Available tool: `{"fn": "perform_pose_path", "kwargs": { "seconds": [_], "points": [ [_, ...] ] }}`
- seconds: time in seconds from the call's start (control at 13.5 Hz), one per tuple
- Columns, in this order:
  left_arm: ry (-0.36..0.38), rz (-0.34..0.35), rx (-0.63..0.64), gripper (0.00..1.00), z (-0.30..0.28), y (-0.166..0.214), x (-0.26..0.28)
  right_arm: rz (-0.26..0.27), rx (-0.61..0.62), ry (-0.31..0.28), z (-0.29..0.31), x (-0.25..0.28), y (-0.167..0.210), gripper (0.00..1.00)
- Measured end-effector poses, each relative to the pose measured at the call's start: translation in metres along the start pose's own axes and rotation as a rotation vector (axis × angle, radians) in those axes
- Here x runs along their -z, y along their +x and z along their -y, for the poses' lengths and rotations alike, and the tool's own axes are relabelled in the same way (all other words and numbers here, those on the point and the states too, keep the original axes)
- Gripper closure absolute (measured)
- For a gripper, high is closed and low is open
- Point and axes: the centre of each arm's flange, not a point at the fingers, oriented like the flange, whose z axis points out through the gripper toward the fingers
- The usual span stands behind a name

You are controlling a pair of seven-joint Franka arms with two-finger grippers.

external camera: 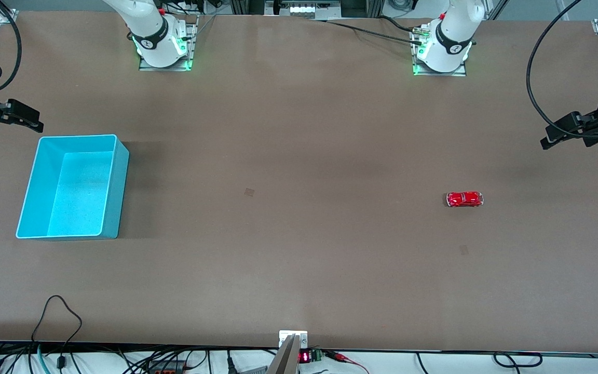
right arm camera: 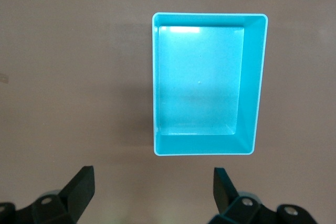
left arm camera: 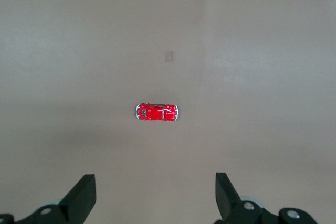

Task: Wind red beetle toy and store in blue box
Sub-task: 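Move the left gripper over the red beetle toy car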

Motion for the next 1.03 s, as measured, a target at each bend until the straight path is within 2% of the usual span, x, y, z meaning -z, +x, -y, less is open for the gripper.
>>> {"fn": "perform_pose_path", "kwargs": {
  "seconds": [0.37,0.59,0.81,1.03],
  "points": [
    [0.009,0.014,-0.019,0.00,-0.009,-0.002,-0.004,-0.004,0.002,-0.001,0.001,0.000,0.001,0.00],
    [0.013,0.080,-0.052,0.00,-0.027,-0.009,-0.013,-0.003,0.002,-0.001,0.001,-0.001,0.001,0.00],
    [0.020,0.162,-0.091,0.00,-0.049,-0.010,-0.037,0.037,0.007,-0.001,0.004,-0.022,0.010,0.00],
    [0.024,0.231,-0.118,0.00,-0.061,0.001,-0.076,0.110,0.010,0.000,0.006,-0.054,0.021,0.00]
  ]
}}
